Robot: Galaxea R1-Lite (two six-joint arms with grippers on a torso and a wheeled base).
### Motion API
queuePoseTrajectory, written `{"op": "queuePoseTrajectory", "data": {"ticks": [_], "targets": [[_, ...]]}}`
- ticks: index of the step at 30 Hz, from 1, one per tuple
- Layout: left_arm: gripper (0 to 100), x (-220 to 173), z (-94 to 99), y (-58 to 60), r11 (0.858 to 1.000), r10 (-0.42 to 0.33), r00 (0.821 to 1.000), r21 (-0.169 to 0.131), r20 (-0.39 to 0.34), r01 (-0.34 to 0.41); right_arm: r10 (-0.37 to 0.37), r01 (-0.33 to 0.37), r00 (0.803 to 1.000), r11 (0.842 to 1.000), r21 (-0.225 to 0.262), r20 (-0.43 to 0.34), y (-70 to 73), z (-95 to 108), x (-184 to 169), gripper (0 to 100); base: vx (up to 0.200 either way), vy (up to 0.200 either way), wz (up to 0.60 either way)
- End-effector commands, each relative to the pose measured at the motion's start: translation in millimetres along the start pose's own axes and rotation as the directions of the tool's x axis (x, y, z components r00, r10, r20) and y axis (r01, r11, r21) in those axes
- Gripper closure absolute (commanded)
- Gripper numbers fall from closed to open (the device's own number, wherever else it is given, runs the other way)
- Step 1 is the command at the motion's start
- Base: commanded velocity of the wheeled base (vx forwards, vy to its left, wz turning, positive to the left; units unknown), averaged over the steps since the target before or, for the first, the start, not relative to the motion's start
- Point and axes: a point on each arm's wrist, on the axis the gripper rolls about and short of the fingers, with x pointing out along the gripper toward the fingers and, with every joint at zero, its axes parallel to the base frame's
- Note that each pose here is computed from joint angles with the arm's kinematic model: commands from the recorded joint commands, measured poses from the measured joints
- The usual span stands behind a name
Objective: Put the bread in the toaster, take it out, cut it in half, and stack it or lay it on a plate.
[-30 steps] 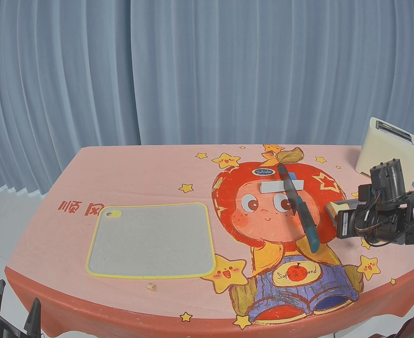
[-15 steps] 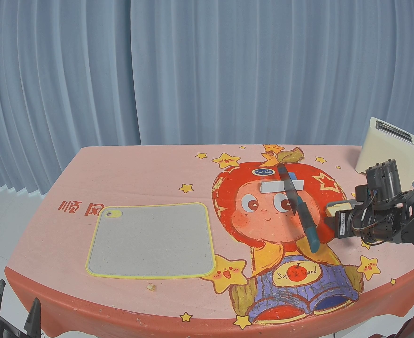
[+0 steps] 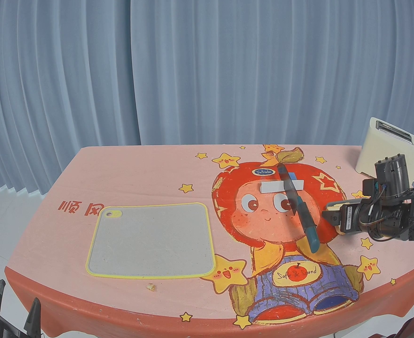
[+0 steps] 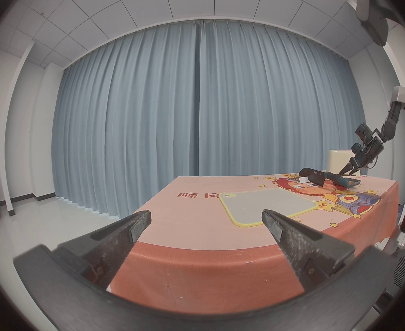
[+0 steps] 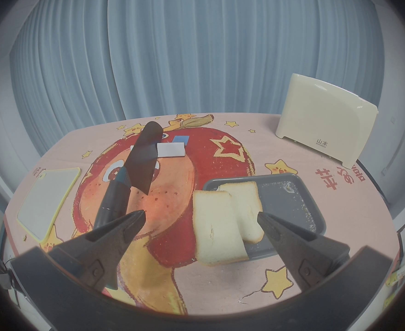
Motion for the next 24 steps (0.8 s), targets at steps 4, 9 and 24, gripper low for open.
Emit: {"op": "queuePoseTrajectory", "data": {"ticks": [4,9,24], "targets": [[0,0,-5.3,0.0,1.000,0.000,1.000,0.000,-0.001,0.000,0.003,-0.003,1.000,1.000,0.007,0.019,-1.7,2,-5,0,0.000,0.000,0.00],[0,0,-5.3,0.0,1.000,0.000,1.000,0.000,-0.001,0.000,-0.011,0.011,0.999,1.000,0.016,0.030,-6.7,4,-7,0,0.000,0.000,0.00],[0,0,-5.3,-0.1,1.000,-0.001,1.000,-0.001,-0.001,0.001,-0.068,0.067,0.993,0.998,0.008,0.098,-27.7,9,-6,0,0.000,0.000,0.00]]}}
